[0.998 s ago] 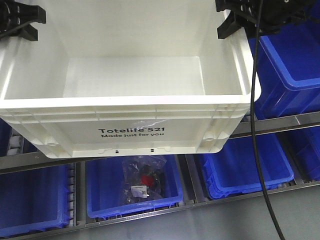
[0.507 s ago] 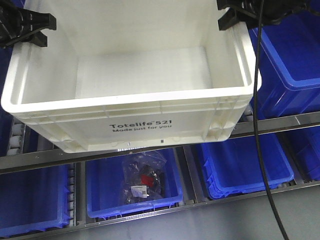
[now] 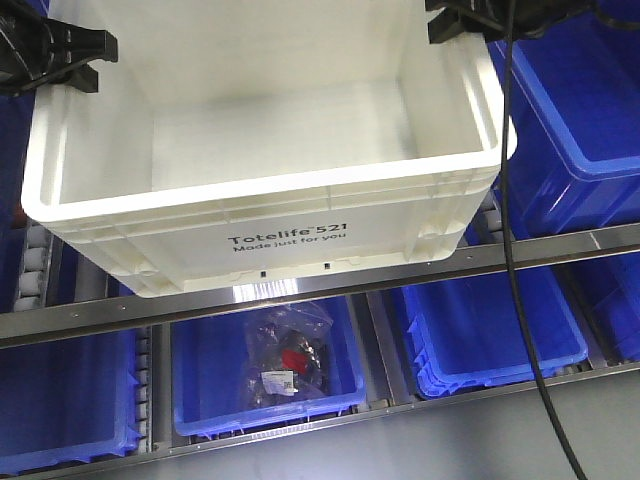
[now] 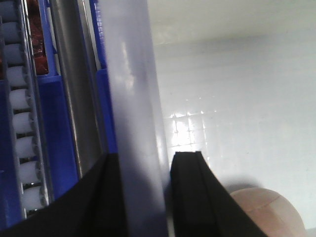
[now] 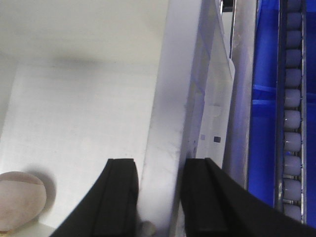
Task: Place moving items into box and shelve
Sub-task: 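Push the crate with both grippers farther over the shelf rail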
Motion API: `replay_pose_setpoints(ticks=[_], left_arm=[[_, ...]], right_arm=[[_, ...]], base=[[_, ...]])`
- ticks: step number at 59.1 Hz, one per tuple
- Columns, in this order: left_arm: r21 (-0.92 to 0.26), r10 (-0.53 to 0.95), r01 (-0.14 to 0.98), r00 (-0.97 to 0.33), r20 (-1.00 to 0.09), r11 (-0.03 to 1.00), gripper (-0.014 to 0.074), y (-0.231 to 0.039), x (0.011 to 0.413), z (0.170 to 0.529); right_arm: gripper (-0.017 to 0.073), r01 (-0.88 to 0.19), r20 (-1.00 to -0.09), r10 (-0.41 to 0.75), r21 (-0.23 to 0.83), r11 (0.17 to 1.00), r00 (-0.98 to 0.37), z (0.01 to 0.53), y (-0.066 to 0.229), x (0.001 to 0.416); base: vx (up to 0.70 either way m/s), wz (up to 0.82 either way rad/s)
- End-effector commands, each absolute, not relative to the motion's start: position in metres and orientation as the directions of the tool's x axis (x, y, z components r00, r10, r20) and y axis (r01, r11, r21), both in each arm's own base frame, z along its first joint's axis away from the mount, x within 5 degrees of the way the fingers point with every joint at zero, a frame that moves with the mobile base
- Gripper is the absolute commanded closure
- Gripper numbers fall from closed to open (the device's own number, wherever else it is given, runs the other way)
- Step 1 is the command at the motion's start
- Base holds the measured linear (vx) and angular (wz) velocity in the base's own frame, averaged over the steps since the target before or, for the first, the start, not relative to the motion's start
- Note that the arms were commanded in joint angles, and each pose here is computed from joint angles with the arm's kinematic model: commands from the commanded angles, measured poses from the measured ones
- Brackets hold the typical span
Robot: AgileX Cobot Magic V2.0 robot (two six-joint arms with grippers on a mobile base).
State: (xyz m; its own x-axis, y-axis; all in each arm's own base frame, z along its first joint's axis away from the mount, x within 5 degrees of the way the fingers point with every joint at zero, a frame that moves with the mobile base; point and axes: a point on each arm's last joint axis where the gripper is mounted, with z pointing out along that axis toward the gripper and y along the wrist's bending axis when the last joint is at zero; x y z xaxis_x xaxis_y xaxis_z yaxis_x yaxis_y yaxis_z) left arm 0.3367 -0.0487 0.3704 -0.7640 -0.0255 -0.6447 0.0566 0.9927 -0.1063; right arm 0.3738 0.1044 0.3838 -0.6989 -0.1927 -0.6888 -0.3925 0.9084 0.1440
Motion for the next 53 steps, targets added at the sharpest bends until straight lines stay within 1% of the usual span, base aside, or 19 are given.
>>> replay_pose_setpoints(ticks=[1, 15, 24, 43, 53], left_arm=[[-0.212, -0.09, 0.133, -0.608, -0.789, 0.968, 0.0607, -0.064, 0.331, 0.411], [-0.173, -0.068, 0.128, -0.582, -0.81, 0.977, 0.0607, -0.062, 0.333, 0.412], [-0.174, -0.07, 0.127, -0.575, -0.815, 0.977, 0.0607, -0.062, 0.337, 0.41], [-0.173, -0.067, 0.119, -0.604, -0.794, 0.978, 0.0607, -0.065, 0.353, 0.392], [-0.167, -0.068, 0.121, -0.574, -0.816, 0.979, 0.0607, -0.065, 0.357, 0.393]], right_arm=[[0.0571, -0.47, -0.813, -0.033, 0.302, 0.829, -0.581, 0.428, 0.127, 0.361], [0.0571, -0.489, -0.807, -0.026, 0.331, 0.807, -0.59, 0.419, 0.133, 0.369], [0.0571, -0.5, -0.817, -0.033, 0.321, 0.804, -0.576, 0.414, 0.135, 0.375], [0.0571, -0.514, -0.834, -0.036, 0.304, 0.802, -0.55, 0.403, 0.138, 0.389], [0.0571, -0.527, -0.843, -0.046, 0.292, 0.798, -0.536, 0.397, 0.14, 0.394]], base=[[0.0, 0.0], [0.0, 0.0], [0.0, 0.0], [0.0, 0.0], [0.0, 0.0]])
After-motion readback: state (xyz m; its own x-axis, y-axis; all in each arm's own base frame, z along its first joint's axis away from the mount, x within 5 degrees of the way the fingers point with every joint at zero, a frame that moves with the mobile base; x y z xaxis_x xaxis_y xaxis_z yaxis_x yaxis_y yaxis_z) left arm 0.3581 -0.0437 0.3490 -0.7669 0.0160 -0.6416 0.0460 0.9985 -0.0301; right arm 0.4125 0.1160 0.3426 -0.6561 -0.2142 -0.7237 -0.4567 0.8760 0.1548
